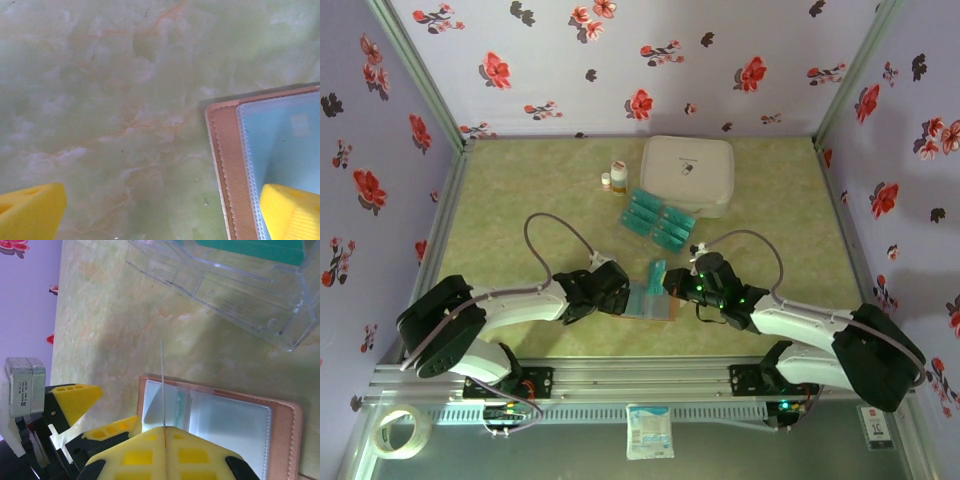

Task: Put the credit cards into the card holder

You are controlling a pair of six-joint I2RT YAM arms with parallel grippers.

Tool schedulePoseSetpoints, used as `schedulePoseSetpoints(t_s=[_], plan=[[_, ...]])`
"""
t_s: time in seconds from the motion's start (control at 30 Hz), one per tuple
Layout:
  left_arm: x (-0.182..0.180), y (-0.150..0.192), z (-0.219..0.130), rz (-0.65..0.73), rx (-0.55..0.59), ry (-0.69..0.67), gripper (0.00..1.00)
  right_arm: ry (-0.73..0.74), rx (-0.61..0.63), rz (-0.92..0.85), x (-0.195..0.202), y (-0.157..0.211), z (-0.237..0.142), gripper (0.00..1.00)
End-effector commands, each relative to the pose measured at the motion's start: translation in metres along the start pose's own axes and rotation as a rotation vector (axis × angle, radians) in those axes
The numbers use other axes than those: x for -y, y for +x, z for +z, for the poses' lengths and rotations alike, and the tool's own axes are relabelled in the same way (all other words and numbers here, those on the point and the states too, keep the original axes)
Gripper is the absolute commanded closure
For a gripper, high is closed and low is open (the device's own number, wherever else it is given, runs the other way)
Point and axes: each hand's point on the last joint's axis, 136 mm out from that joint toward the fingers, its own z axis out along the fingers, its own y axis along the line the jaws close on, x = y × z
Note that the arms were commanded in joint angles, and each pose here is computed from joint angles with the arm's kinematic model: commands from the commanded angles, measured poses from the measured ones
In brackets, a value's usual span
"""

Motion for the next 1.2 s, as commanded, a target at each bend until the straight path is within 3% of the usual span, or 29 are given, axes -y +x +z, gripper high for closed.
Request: schedulePoseSetpoints(t_s=[0.0, 1.17], plan=[[-0.011, 0.012, 0.004, 0.0, -0.011, -0.052, 0.0, -0.015, 0.026, 0.012, 0.0, -0.001, 0.003, 1.0], [-0.018, 0.026, 0.005, -0.026, -0.026, -0.07, 0.0, -0.054, 0.066, -0.009, 0.006, 0.013, 0.012, 1.0]])
